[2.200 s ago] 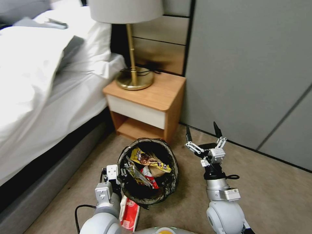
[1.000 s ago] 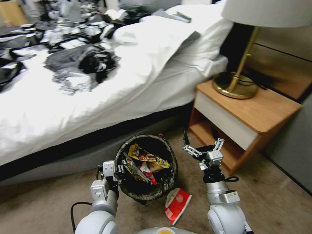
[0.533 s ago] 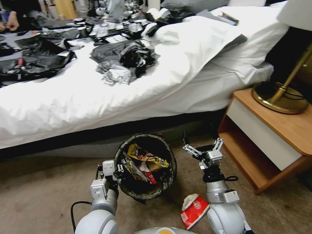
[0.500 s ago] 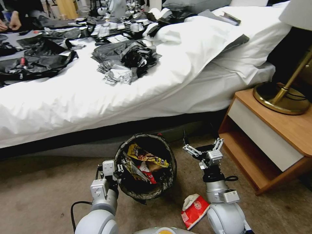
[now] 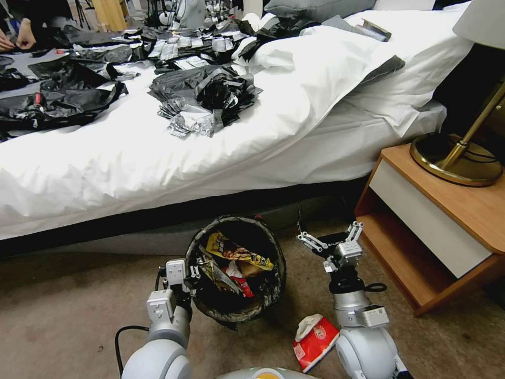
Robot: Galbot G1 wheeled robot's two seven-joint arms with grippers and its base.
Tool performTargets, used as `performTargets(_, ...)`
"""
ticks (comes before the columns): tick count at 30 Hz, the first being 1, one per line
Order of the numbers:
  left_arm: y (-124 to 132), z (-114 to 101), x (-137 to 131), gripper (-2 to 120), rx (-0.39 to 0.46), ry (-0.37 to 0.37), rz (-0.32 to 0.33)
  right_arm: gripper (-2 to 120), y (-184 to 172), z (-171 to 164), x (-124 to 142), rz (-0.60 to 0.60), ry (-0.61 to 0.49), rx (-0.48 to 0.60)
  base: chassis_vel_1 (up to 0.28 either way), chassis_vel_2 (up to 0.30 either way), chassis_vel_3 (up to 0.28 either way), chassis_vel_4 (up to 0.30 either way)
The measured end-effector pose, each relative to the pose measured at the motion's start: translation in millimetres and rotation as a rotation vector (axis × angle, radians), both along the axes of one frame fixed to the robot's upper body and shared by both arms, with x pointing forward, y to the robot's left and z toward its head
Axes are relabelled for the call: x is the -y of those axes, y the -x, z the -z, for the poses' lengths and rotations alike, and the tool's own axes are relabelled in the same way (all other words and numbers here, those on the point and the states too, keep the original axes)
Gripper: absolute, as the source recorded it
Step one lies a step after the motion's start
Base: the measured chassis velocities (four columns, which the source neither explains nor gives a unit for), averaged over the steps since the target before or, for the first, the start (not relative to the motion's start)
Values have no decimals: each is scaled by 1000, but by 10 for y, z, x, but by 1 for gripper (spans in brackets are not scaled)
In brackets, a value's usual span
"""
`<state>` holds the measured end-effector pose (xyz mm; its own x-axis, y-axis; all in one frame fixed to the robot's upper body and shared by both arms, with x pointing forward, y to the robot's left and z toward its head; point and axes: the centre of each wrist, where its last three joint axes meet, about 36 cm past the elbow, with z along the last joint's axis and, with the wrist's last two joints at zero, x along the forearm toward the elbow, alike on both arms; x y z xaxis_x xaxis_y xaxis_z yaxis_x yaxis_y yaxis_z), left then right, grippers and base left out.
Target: Pick up the trash bin, then pick up the garbage from the floor and place it into the trash bin.
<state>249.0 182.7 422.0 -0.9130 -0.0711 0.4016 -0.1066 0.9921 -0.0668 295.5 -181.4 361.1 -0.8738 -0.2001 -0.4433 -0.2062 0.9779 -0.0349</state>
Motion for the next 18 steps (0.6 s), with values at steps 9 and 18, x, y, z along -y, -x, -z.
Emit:
performTargets(9, -4, -3, 3, 0, 3, 1, -1, 100, 1, -9, 2, 0, 0, 2, 31, -28, -30, 29)
performTargets(18, -15, -10, -10, 0, 7, 1, -4, 100, -2, -9, 0, 0, 0, 3, 194, -187, -197, 184)
